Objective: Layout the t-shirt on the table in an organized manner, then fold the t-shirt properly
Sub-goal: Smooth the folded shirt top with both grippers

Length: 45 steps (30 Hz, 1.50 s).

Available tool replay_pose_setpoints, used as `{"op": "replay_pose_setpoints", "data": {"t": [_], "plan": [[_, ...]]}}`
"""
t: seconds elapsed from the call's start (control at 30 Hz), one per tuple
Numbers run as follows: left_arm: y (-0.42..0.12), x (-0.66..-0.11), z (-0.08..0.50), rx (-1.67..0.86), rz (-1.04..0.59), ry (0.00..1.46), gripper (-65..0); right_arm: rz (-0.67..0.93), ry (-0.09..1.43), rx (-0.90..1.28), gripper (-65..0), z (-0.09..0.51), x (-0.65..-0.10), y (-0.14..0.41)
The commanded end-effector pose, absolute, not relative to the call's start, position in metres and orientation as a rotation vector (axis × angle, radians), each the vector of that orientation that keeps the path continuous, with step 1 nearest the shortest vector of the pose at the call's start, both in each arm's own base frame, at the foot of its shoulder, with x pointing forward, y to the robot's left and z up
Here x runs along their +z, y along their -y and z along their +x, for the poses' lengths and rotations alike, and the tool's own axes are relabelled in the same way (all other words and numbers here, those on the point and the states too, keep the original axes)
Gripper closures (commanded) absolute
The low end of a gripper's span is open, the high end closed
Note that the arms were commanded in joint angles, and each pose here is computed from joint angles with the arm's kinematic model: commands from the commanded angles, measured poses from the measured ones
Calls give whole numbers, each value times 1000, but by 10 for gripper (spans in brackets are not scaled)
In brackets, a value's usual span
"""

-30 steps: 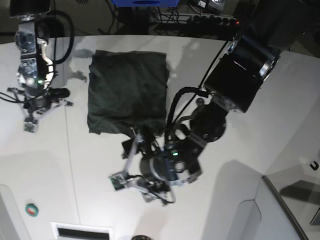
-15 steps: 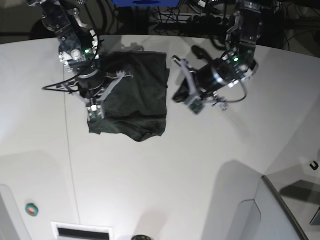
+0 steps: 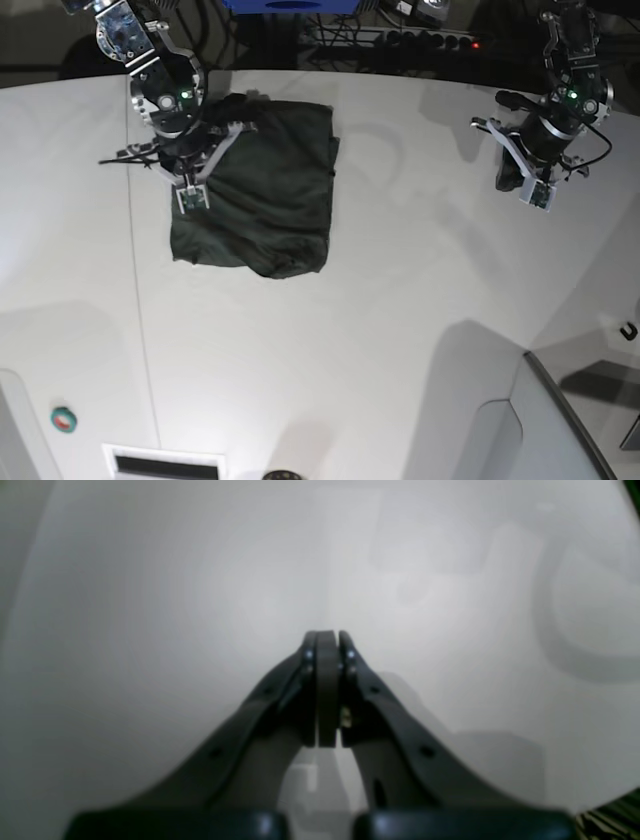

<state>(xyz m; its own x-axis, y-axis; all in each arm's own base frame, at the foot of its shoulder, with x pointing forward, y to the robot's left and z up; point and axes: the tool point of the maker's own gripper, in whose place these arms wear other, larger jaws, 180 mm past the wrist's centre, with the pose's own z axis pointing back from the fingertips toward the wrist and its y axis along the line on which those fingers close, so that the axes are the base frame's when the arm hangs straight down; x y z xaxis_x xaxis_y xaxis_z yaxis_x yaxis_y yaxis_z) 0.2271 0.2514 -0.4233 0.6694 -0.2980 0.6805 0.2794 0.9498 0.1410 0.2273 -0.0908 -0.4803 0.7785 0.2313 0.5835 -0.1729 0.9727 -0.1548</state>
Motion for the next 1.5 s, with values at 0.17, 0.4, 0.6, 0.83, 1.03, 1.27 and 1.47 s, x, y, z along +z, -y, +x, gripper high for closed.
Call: {"op": "replay_pose_setpoints", "data": {"t": [0.17, 0.4, 0.6, 0.83, 1.03, 1.27, 1.47], "plan": [[-246, -414, 235, -331, 15, 818, 0, -29, 793, 197, -15, 237, -428, 74], [-243, -416, 233, -324, 8, 815, 0, 19, 801, 194, -15, 217, -402, 67], [-244, -417, 233, -324, 8, 812, 0, 1, 711, 195, -15, 202, -432, 69], [-245, -417, 232, -320, 10, 810, 0, -38, 613, 198, -15, 188, -469, 76], [-245, -418, 232, -321, 8, 808, 0, 18, 729, 178, -14, 201, -427, 63], [-245, -418, 231, -320, 9, 807, 0, 47, 728, 170, -14, 198, -411, 57], [-246, -418, 231, -319, 10, 807, 0, 29, 634, 200, -14, 180, -445, 55]]}}
